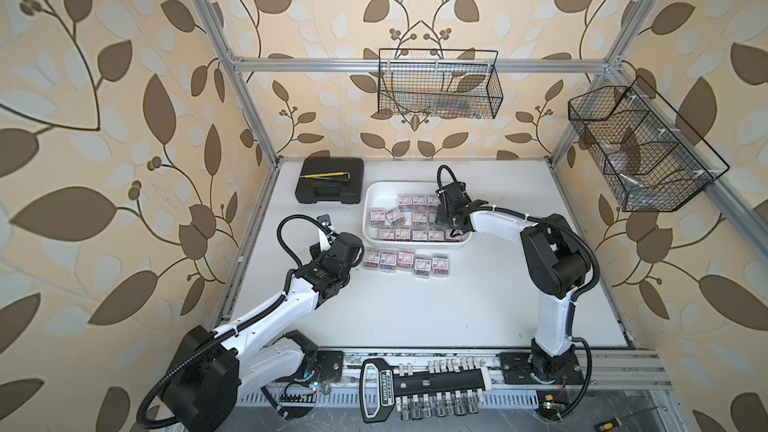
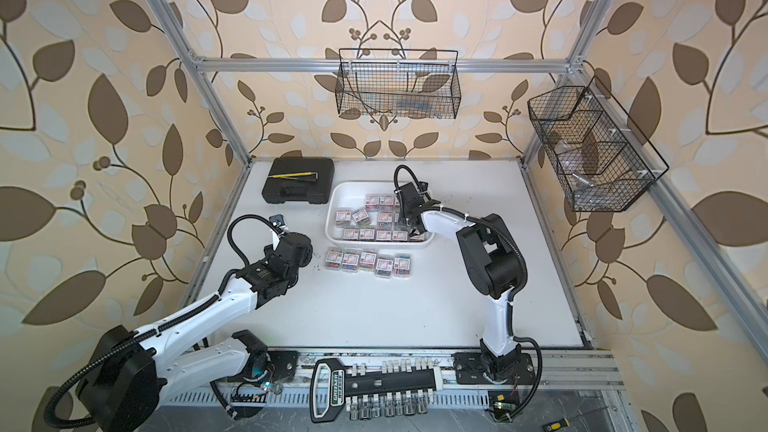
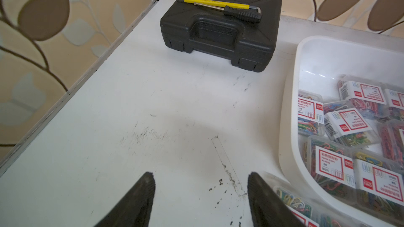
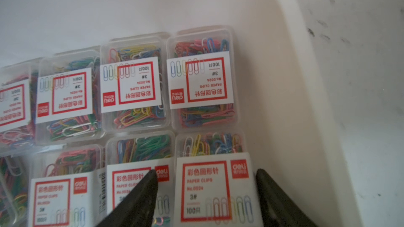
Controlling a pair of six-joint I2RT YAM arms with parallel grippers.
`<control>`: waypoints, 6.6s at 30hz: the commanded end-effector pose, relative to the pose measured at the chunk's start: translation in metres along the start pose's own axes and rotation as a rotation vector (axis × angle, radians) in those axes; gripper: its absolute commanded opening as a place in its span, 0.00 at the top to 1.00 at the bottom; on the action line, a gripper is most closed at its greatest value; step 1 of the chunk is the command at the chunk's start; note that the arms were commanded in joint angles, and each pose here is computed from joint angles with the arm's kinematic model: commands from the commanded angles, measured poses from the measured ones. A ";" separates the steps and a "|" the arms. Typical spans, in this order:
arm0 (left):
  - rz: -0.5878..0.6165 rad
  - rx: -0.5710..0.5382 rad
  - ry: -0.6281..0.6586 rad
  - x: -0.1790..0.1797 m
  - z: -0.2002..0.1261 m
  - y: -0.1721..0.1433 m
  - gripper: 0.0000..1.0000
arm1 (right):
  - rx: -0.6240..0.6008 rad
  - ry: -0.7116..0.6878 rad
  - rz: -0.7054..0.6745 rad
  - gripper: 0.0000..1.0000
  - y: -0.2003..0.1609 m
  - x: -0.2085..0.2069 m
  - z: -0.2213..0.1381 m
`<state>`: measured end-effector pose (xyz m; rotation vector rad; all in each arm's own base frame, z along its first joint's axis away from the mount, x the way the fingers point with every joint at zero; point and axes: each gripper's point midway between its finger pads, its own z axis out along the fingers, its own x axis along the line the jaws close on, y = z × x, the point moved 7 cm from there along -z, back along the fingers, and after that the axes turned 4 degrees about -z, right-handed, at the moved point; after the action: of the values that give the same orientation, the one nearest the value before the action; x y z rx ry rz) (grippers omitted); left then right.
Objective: Take the paper clips out of the storage box
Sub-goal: Pick up the boxed paper clips from the storage box, then place the boxed paper clips at the center of the board, then pick up the boxed paper clips from the storage box.
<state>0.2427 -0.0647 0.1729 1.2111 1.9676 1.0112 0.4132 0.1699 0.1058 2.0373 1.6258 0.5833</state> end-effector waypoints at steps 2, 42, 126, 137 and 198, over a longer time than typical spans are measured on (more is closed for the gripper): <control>-0.009 -0.024 0.004 0.000 -0.001 0.004 0.31 | 0.030 -0.050 -0.026 0.42 -0.007 -0.005 0.009; -0.065 -0.079 -0.020 0.012 -0.011 0.005 0.32 | -0.399 0.132 0.254 0.52 -0.137 -0.120 -0.153; -0.115 -0.136 0.002 0.024 -0.019 0.004 0.31 | -0.320 0.413 0.257 0.41 -0.164 -0.044 -0.092; -0.117 -0.138 0.001 0.025 -0.019 0.004 0.30 | -0.452 0.318 0.300 0.38 -0.136 -0.074 -0.131; -0.115 -0.139 -0.011 0.023 -0.020 0.003 0.30 | 0.031 -0.042 -0.140 0.36 0.040 -0.003 0.051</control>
<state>0.2199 -0.0489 0.1802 1.0474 1.9133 1.0467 0.4754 0.1620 0.1101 1.9005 1.7082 0.5687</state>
